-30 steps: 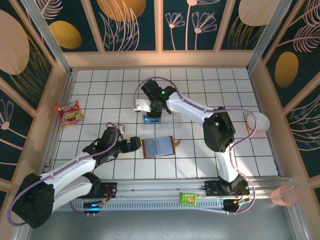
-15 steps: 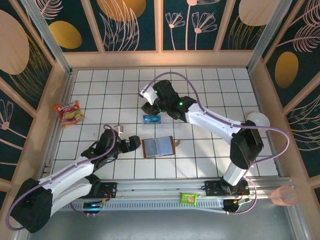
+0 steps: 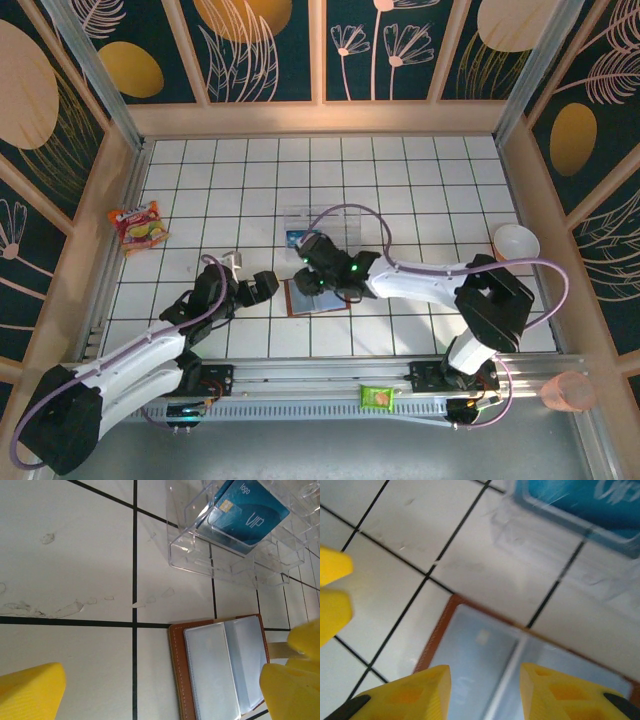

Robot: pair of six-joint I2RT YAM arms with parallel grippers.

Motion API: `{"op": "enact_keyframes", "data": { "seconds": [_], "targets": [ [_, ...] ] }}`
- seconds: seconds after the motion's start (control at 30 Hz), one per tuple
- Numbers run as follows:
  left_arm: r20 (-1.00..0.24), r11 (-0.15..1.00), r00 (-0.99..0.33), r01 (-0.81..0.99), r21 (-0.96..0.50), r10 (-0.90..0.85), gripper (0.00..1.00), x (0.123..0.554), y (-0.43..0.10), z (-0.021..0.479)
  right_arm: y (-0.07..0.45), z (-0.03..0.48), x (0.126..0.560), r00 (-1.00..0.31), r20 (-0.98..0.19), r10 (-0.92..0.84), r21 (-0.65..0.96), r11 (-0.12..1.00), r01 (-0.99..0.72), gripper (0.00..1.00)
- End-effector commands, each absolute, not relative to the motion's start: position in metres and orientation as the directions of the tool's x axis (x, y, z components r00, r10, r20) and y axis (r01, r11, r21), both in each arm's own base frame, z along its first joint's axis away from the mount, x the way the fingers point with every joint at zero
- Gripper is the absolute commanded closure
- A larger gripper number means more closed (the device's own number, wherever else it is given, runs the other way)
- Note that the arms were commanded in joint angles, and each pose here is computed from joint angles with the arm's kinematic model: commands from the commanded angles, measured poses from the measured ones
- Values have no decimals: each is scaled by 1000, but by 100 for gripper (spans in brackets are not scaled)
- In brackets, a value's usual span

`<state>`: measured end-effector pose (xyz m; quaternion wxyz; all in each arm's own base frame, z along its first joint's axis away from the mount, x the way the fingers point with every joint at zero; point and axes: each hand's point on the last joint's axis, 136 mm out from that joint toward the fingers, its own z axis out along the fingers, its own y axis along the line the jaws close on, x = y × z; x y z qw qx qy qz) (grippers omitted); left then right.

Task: Take the credit cards out of the card holder

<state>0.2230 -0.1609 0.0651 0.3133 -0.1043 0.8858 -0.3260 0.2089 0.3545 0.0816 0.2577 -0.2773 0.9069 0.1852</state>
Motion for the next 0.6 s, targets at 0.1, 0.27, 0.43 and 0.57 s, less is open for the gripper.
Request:
{"op": "enact_keyframes", "data": {
  "seconds": [0.1,0.27,0.43,0.57],
  "targets": [
    [-509,769,-754,8,-639,-415,1,227,-154,71,365,56,198,-728,-538,-424,123,815,-566,60],
    [-509,771,-755,7,-637,-414,1,224,-152,69,379,44,185,-704,-517,-487,91,786,-611,60],
    [-510,776,-756,5,-631,-411,1,224,-151,68,375,28,180,-714,-473,-517,59,790,-611,60],
    [-513,778,-758,11,-628,-403,2,224,-152,68,368,17,178,-727,-443,-524,33,802,-597,67]
  ]
}}
